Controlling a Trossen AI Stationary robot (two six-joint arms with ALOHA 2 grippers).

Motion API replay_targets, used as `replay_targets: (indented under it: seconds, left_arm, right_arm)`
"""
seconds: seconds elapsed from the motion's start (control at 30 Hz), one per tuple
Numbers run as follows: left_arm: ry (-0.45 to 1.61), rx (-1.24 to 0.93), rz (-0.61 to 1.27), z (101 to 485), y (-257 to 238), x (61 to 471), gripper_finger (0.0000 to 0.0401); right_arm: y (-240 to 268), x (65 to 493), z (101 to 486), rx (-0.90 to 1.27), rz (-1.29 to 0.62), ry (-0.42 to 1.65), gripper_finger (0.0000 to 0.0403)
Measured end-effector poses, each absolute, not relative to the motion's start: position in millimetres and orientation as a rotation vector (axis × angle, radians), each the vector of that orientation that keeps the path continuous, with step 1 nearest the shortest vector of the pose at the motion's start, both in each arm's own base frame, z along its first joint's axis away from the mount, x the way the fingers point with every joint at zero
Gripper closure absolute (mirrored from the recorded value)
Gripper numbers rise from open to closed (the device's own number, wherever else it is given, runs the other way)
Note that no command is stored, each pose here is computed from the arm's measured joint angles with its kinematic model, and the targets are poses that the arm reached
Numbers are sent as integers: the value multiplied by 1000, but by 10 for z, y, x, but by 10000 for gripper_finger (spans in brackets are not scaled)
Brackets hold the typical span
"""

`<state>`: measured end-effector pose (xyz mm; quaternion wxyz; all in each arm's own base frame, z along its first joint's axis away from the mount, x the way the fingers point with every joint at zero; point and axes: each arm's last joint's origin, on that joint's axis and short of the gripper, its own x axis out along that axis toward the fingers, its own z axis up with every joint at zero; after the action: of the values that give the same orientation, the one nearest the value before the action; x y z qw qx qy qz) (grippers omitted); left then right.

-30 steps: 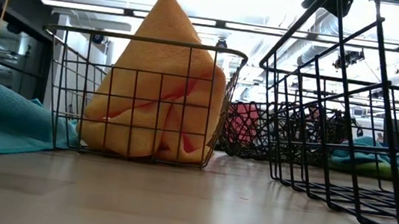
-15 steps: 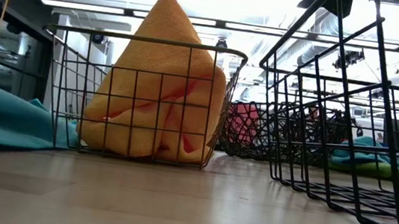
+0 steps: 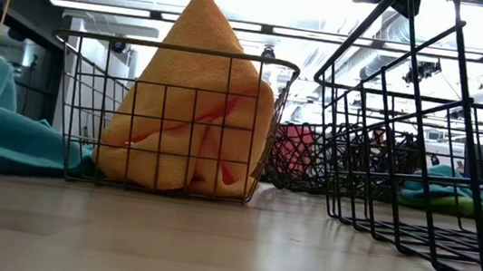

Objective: Sort microfiber towel by color & place in baskets
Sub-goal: Put the orange microfiber towel into the center black metal basket

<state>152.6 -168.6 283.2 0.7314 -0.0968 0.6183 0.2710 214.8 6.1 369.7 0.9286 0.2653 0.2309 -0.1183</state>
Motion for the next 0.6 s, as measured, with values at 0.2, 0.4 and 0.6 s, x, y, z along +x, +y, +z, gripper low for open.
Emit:
replay_targets:
  seconds: [0.2, 0.4, 0.6]
  left_arm:
    - [1208, -434, 405, 2842, -2022, 1526, 231]
    - [1357, -400, 192, 2287, -2597, 1660, 231]
    - [1428, -265, 122, 1913, -2786, 1752, 227]
  right_arm:
    - [61, 2148, 3696, 542, -242, 474, 94]
    - [61, 2147, 3694, 541, -242, 477, 94]
    - [56, 2146, 3694, 536, -258, 472, 94]
